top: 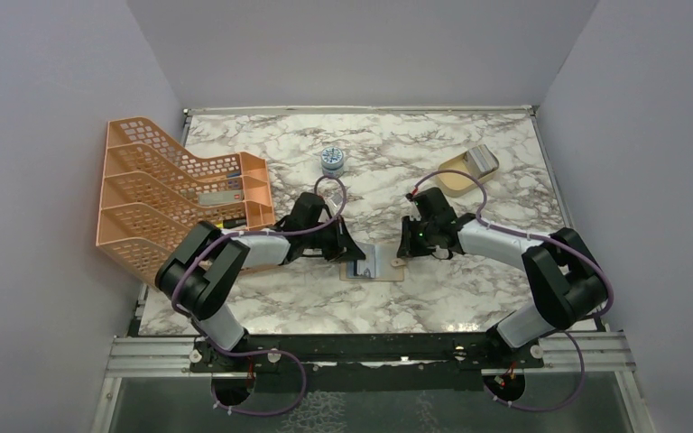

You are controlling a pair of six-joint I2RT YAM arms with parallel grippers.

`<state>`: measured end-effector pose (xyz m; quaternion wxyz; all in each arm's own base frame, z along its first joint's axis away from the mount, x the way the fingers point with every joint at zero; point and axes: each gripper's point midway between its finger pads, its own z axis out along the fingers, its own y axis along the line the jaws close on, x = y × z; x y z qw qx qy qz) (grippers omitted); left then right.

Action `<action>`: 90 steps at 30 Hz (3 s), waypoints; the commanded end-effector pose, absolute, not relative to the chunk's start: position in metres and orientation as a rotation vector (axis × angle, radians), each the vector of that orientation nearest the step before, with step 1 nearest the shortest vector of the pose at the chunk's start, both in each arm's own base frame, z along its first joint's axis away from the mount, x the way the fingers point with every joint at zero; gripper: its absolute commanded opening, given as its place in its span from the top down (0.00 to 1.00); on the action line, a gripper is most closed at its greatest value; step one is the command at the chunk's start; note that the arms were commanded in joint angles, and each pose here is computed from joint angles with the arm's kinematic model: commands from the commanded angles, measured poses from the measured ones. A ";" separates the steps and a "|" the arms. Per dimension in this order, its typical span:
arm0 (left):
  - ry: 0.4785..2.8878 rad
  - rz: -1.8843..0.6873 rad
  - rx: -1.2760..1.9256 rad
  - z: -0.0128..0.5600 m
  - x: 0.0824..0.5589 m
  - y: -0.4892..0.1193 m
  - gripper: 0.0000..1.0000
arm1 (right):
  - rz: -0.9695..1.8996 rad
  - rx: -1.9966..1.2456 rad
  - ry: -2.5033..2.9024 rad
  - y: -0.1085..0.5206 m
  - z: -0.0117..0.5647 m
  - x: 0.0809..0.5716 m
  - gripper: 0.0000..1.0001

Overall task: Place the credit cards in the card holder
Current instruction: Insert the credit card into the card holder.

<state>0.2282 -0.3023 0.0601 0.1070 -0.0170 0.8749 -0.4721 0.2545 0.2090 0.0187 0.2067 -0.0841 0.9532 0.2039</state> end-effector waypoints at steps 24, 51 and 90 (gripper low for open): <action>2.617 -1.378 0.075 0.044 0.230 -0.309 1.00 | 0.370 -0.251 2.621 0.217 0.033 0.259 0.51; 2.627 -1.333 0.168 0.051 0.237 -0.311 1.00 | 0.218 -0.286 2.645 0.197 0.007 0.258 0.85; 2.683 -1.395 0.062 0.038 0.241 -0.322 1.00 | 0.254 -0.281 2.640 0.201 0.010 0.257 0.85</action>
